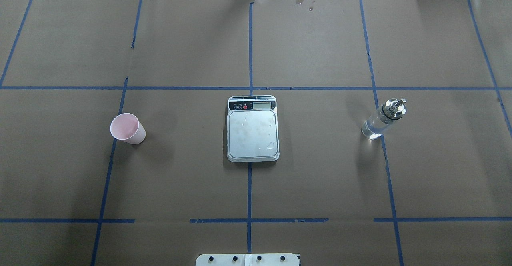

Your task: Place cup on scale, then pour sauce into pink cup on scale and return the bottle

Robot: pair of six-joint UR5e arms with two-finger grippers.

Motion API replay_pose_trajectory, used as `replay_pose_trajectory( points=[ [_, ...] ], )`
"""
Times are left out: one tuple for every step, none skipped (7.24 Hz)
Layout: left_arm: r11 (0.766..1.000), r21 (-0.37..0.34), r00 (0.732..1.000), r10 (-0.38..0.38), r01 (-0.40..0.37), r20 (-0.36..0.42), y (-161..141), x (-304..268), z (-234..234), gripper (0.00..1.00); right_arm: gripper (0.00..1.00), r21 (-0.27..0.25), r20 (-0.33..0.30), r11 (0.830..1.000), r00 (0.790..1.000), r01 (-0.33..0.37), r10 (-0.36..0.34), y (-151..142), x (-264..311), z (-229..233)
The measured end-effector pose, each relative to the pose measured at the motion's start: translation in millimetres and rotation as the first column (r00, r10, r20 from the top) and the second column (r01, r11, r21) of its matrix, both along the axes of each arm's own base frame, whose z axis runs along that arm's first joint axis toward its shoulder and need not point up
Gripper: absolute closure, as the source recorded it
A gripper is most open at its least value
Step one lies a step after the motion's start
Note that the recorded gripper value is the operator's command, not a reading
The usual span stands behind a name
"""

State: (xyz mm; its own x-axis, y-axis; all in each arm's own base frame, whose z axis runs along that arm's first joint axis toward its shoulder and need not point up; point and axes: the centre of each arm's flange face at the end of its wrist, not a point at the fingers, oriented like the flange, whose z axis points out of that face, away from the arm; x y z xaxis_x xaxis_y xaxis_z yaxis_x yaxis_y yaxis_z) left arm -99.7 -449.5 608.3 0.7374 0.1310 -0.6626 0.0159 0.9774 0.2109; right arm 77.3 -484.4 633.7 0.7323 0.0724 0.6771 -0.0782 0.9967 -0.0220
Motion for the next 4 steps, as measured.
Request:
replay_pose_trajectory(
  points=[
    [1.000, 0.006, 1.000, -0.001, 0.001, 0.000, 0, 0, -3, 0.00, 0.00, 0.001, 0.000, 1.000, 1.000, 0.000, 0.000, 0, 0, 0],
    [1.000, 0.019, 1.000, -0.002, 0.002, 0.002, 1, 0, -11, 0.00, 0.00, 0.002, 0.000, 1.000, 1.000, 0.002, -0.002, 0, 0, -1],
    [0.999, 0.049, 1.000, -0.003, 0.003, 0.006, 1, 0, -28, 0.00, 0.00, 0.004, 0.001, 1.000, 1.000, 0.003, -0.003, -1, 0, -2],
    [0.995, 0.096, 1.000, -0.002, 0.001, 0.010, 1, 1, -53, 0.00, 0.00, 0.007, 0.001, 1.000, 1.000, 0.003, -0.003, -1, 0, -3]
  ],
)
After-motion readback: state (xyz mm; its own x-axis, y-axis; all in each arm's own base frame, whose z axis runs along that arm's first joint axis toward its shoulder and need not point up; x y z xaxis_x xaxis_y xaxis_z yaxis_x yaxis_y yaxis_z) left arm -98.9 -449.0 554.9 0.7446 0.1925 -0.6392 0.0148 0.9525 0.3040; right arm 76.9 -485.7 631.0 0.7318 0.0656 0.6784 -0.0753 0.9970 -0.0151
